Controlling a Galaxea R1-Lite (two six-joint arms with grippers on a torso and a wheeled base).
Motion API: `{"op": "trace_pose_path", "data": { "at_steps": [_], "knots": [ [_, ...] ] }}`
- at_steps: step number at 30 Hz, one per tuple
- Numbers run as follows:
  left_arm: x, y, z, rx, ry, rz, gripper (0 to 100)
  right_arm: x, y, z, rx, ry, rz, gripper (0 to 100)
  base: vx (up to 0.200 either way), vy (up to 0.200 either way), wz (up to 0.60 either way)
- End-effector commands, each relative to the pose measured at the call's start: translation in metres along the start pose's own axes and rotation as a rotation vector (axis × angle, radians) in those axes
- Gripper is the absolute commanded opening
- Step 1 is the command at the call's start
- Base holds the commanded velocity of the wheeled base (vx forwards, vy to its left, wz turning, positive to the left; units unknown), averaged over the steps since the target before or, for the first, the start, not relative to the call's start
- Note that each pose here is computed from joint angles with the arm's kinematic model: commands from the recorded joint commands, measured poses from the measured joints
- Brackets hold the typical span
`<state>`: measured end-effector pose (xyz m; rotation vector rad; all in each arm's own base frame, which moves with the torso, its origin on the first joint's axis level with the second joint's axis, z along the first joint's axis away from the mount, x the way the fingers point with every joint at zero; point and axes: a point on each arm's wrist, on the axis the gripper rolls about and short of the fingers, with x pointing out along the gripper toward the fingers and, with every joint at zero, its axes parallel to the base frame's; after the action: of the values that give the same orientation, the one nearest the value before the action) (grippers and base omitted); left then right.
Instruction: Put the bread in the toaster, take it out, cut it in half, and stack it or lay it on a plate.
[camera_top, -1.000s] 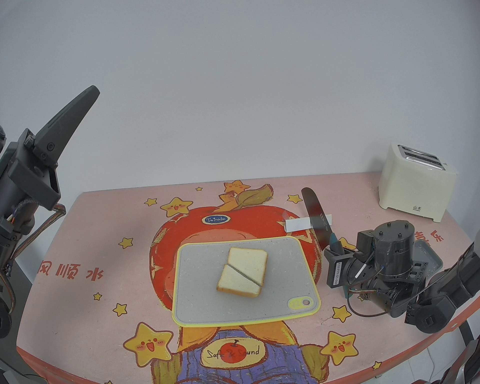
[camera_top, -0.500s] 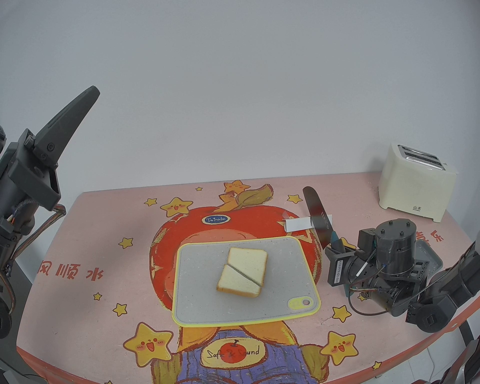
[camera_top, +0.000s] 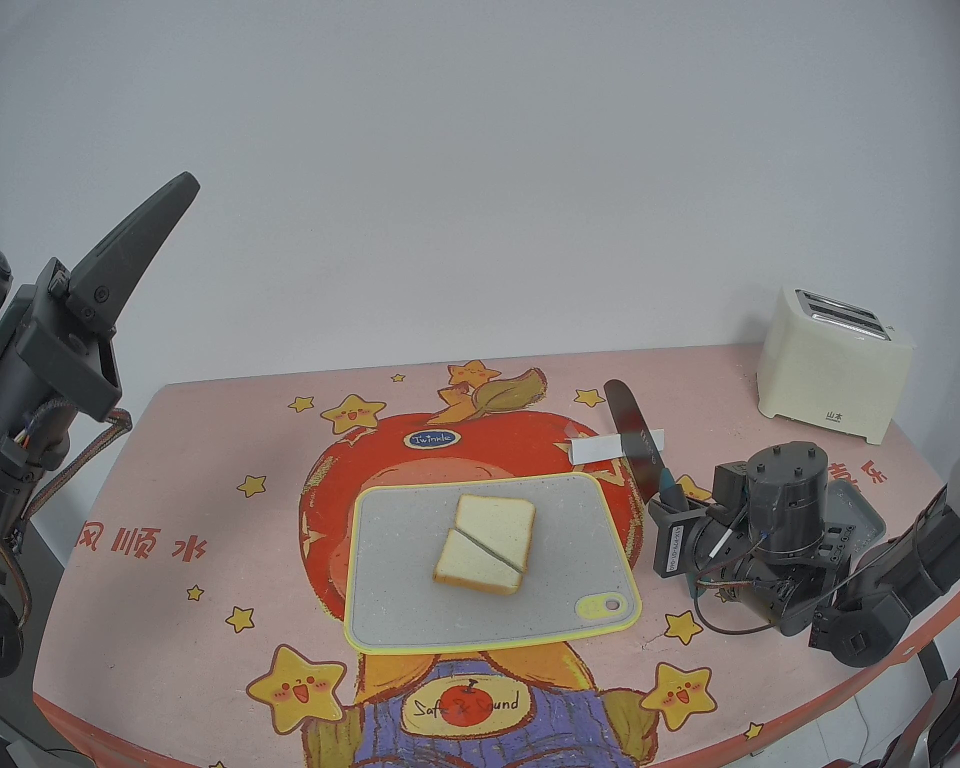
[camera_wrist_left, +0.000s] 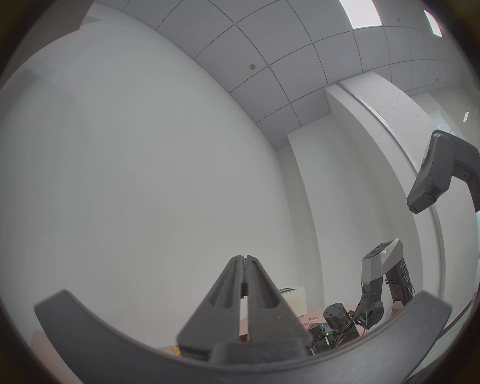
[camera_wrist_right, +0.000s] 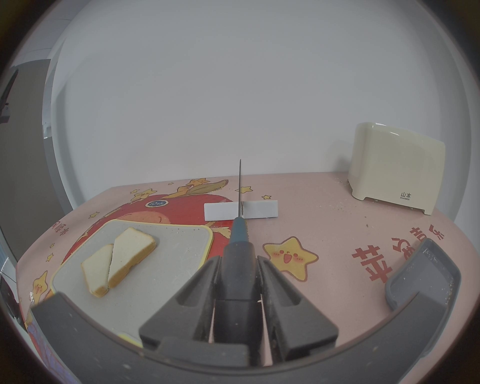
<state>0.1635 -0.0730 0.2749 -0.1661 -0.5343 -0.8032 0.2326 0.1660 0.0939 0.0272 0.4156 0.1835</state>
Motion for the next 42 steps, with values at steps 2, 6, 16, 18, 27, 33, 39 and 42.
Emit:
{"op": "trace_pose_path", "data": {
  "at_steps": [2,6,16,18,27,33,39,42],
  "knots": [
    [0.0002,0.0001,-0.0003,-0.001,0.001,0.000,0,-0.0002,0.0005,-0.0024,-0.004,0.008,0.001,0,0.000,0.000,0.00],
    [0.0001,-0.0001,0.0002,0.000,-0.001,-0.001,0,-0.0003,0.0003,-0.0029,-0.006,0.010,0.000,0,0.000,0.000,0.00],
    [0.0001,-0.0001,0.0002,0.000,-0.001,-0.001,0,-0.0006,0.0008,-0.0023,-0.005,0.008,0.003,0,0.000,0.000,0.00],
    [-0.0004,-0.0002,-0.0005,0.000,0.002,-0.002,0,-0.0008,0.0012,-0.0024,-0.006,0.008,0.004,0,0.000,0.000,0.00],
    [-0.0011,-0.0003,-0.0015,0.009,0.007,-0.002,0,-0.0011,0.0014,-0.0028,-0.007,0.009,0.004,0,0.000,0.000,0.00],
    [-0.0009,-0.0002,-0.0019,0.009,0.008,-0.002,0,-0.0012,0.0012,-0.0032,-0.007,0.010,0.003,0,0.000,0.000,0.00],
    [-0.0009,-0.0002,-0.0019,0.009,0.008,-0.002,0,-0.0012,0.0008,-0.0031,-0.007,0.005,-0.015,0,0.000,0.000,0.00],
    [-0.0009,-0.0002,-0.0019,0.009,0.008,-0.002,0,-0.0015,0.0007,-0.0027,-0.007,0.003,-0.017,100,0.000,0.000,0.00]
  ]
}}
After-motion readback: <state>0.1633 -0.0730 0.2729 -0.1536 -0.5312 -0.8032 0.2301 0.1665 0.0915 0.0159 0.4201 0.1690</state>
